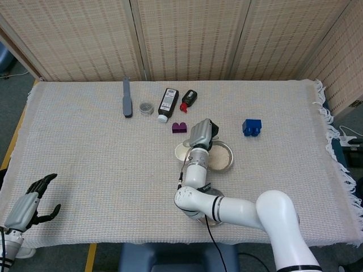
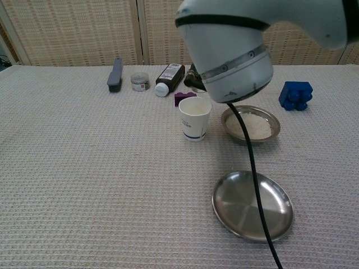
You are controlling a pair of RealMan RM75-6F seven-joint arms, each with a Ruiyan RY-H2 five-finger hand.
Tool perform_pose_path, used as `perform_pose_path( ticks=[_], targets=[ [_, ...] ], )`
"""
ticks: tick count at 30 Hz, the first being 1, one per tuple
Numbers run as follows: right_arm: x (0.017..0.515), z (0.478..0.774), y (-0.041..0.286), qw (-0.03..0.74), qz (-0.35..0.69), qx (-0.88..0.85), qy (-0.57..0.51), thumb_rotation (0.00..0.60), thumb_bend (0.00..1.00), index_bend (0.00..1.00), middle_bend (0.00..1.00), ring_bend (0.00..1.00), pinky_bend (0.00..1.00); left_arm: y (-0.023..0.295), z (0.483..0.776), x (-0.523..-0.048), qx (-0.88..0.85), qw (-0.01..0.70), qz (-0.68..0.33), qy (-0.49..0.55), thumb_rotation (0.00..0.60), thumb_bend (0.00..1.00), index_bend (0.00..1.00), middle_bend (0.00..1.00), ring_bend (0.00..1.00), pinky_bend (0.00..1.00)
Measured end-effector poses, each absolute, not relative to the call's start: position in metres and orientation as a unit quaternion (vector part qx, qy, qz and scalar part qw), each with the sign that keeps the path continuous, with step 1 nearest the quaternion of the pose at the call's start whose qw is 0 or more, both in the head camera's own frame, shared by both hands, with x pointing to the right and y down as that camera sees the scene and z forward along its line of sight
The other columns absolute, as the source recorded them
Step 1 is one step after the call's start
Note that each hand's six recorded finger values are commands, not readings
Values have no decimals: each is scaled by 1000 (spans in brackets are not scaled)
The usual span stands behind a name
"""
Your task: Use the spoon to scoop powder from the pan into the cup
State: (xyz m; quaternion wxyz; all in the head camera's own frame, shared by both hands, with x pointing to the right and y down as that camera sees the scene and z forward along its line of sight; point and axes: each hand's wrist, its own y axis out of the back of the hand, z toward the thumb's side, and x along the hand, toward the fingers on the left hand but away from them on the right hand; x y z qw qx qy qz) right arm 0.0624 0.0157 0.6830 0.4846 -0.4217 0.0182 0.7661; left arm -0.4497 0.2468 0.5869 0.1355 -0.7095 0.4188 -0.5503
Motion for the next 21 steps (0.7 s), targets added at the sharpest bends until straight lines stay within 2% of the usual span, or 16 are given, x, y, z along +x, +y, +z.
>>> perform_pose_path(
  ticks=[10, 21],
  targets=[
    [39, 680, 18, 507, 761, -399, 66, 600, 361, 651, 983, 1000, 1000, 246, 586, -452, -709, 130, -549, 424, 600, 414, 0, 0, 0, 0],
    [45, 681, 24, 513, 765, -373, 110, 600, 361, 654, 983, 1000, 1000, 246, 586, -452, -709, 129, -548, 425, 600, 414, 0, 0, 0, 0]
  ],
)
